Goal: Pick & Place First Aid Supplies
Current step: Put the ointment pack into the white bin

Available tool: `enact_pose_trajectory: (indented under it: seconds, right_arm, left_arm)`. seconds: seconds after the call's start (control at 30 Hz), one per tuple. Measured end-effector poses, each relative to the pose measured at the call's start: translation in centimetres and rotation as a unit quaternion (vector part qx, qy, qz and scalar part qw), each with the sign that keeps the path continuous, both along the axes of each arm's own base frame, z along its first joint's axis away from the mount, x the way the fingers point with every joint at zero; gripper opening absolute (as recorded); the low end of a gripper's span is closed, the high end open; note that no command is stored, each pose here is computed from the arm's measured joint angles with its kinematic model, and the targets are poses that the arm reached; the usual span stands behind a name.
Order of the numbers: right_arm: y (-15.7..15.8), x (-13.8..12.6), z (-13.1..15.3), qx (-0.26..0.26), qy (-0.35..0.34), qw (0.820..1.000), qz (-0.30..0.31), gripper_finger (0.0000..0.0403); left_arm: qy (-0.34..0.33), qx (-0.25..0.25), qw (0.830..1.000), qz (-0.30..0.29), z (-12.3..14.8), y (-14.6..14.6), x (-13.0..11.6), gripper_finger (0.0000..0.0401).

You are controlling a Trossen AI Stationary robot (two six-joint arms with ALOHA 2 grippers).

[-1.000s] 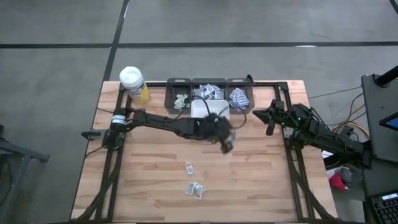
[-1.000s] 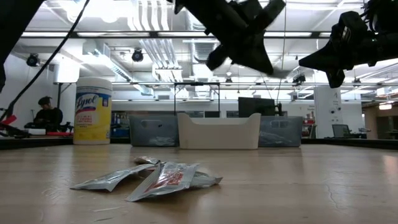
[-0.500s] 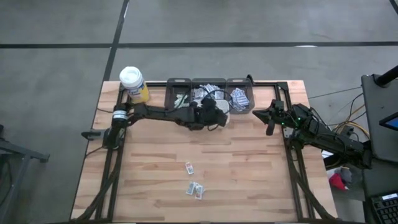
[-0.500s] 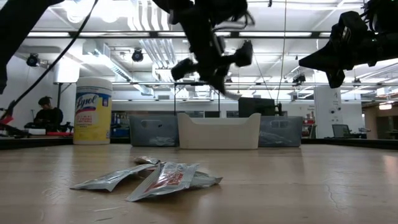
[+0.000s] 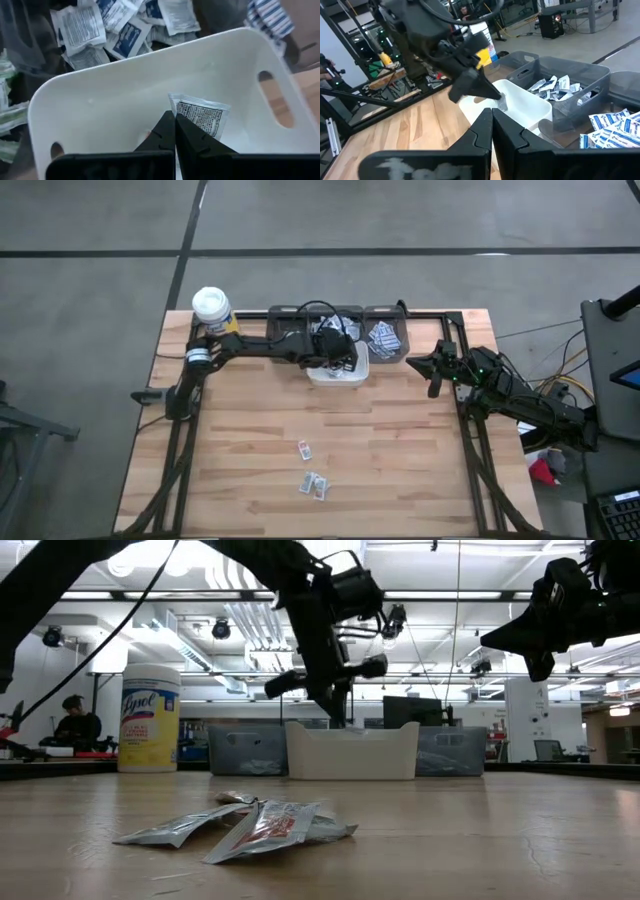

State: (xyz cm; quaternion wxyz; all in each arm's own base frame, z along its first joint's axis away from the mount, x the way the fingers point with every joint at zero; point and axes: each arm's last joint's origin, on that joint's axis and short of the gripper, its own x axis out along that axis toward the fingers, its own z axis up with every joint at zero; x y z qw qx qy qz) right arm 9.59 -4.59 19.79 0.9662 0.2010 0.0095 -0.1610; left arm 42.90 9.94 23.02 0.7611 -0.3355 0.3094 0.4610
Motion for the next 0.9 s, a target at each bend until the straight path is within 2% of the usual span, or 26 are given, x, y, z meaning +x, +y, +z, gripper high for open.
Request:
enact_pose_trajectory:
  seconds: [0.27,0.43,0.8,0.9]
  right_arm:
    - [0.0,0.0,0.0,0.000,0.000,1.000,0.000,0.0008]
    - [0.0,0.0,0.0,0.000,0.000,1.000,0.000,0.0008]
    - [0.0,0.0,0.0,0.000,0.000,1.000,0.000,0.0008]
    - [0.0,0.0,0.0,0.000,0.000,1.000,0.000,0.0008]
  left_arm:
    - [0.021,-0.022,0.999,-0.012,-2.6,0.6,0.8,0.0000]
    - [0.023,-0.022,0.999,-0.013,-2.9,0.7,0.8,0.0005]
    - [0.027,-0.023,0.999,-0.027,-2.8,0.6,0.8,0.0080]
    - [0.012,-0.024,0.999,-0.044,-1.5,0.6,1.0,0.0100]
